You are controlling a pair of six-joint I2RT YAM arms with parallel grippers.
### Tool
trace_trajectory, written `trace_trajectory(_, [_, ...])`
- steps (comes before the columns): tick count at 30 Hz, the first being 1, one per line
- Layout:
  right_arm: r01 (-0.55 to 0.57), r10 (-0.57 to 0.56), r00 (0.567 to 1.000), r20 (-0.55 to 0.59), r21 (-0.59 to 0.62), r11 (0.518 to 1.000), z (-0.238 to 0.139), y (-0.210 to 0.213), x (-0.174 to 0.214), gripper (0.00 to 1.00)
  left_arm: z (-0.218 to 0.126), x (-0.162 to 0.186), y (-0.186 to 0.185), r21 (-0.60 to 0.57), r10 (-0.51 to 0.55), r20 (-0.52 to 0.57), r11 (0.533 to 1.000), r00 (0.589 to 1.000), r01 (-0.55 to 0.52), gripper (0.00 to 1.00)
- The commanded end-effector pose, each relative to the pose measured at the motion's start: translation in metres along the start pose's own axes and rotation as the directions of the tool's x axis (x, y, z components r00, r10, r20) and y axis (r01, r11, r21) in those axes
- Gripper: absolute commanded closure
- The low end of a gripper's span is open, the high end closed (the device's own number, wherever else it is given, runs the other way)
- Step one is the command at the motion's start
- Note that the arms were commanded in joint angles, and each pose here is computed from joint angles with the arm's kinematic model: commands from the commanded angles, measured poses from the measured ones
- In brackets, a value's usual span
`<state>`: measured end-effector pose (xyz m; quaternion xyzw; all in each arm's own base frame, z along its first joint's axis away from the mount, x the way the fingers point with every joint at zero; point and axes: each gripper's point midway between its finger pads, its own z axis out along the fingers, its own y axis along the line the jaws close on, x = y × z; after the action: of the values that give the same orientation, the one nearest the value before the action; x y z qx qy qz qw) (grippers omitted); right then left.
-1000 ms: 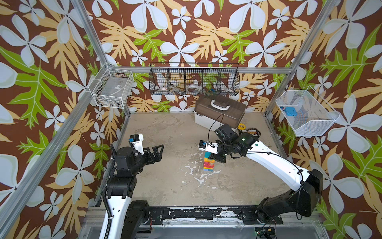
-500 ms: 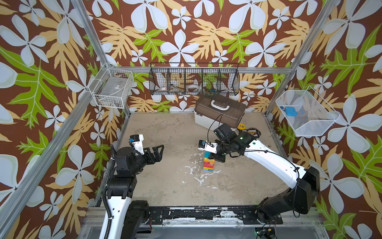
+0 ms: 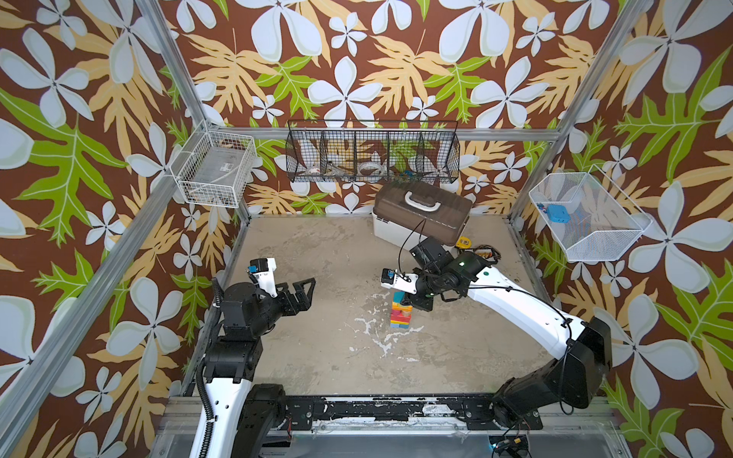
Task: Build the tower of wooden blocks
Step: 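Lower the teal wedge onto the yellow cube and open the right gripper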
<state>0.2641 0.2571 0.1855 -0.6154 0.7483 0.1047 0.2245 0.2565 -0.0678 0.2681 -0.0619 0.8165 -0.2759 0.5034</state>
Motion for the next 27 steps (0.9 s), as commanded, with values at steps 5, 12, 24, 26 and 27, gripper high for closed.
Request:
trace_trajectory(5, [0.0, 0.0, 1.0, 0.003, -0.001, 1.0, -0.0017, -0.0007, -0.0006, 0.94, 0.0, -0.0039, -0.0016, 0.005, 0.014, 0.016, 1.0, 1.0, -0.014, 0.0])
trace_trajectory(12, [0.0, 0.0, 1.0, 0.014, -0.012, 1.0, -0.0017, 0.0015, -0.0028, 0.85, -0.0008, -0.0042, -0.0025, 0.007, 0.016, 0.019, 1.0, 1.0, -0.016, 0.0])
trace_trajectory(24, [-0.006, 0.006, 1.0, 0.007, -0.01, 1.0, 0.0004, -0.0009, -0.0023, 0.78, -0.0008, -0.0034, -0.003, 0.009, 0.017, 0.018, 1.0, 1.0, -0.017, 0.0])
trace_trajectory(26, [-0.005, 0.005, 1.0, 0.011, -0.009, 1.0, -0.0009, -0.0004, -0.0028, 0.75, -0.001, -0.0035, -0.0033, 0.01, 0.017, 0.018, 1.0, 1.0, -0.017, 0.0])
trace_trajectory(27, [-0.005, 0.005, 1.0, 0.012, -0.009, 1.0, -0.0012, -0.0003, -0.0024, 0.72, -0.0009, -0.0034, -0.0032, 0.01, 0.017, 0.018, 1.0, 1.0, -0.017, 0.0])
